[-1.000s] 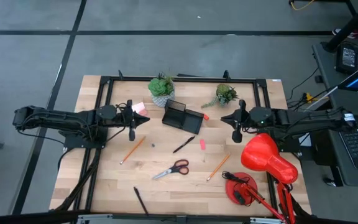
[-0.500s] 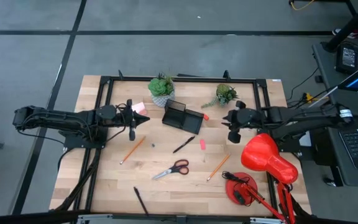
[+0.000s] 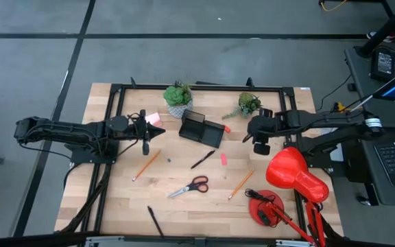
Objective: Pick and place office supplies into organizer
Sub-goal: Put the pink binder clip into the black desk organizer
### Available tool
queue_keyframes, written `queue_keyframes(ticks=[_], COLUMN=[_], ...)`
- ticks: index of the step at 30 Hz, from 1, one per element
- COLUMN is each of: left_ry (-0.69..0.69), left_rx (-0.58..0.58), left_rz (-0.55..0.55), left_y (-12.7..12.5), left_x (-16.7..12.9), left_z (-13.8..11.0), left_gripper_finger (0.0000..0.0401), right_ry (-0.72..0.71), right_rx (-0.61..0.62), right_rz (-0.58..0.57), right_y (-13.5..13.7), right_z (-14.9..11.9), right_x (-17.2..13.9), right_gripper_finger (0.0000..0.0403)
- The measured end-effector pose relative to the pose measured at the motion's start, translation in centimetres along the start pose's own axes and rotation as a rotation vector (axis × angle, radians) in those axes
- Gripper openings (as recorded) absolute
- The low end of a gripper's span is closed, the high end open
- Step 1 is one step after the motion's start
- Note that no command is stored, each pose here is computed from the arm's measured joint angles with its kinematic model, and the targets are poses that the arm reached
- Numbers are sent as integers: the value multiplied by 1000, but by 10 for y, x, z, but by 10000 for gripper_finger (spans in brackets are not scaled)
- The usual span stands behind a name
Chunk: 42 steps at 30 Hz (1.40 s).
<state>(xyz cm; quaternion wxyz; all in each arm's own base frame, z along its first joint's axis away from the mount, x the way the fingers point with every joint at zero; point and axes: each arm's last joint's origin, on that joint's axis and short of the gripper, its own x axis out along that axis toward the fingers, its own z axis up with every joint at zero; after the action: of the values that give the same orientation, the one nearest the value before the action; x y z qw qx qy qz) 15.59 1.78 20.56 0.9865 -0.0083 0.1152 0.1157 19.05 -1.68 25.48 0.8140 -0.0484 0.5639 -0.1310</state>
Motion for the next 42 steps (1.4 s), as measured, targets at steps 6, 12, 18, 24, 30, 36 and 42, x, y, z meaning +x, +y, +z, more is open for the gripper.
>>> queue_keyframes(ticks=[6,12,18,24,30,36,42], left_ry=[0,-21,-46,-98,-93,-93,-95], left_rx=[19,42,38,26,-8,20,-7], left_rz=[0,0,-1,-1,-58,-68,-70], left_y=[0,0,0,0,-2,-2,-2], left_x=[0,0,0,-1,-1,-1,-1], left_z=[0,2,5,10,9,9,9], left_gripper_finger=[2,5,4,4,6,4,4], right_ry=[96,204,230,236,245,246,295], right_rx=[83,147,492,679,823,1001,1112], right_rz=[39,14,-9,-18,-21,-42,-92], right_y=[3,5,3,3,3,7,9], right_z=[-1,-4,-3,-3,-3,-3,-10], right_x=[7,16,21,21,21,20,19], right_gripper_finger=[127,127,127,127,127,127,149])
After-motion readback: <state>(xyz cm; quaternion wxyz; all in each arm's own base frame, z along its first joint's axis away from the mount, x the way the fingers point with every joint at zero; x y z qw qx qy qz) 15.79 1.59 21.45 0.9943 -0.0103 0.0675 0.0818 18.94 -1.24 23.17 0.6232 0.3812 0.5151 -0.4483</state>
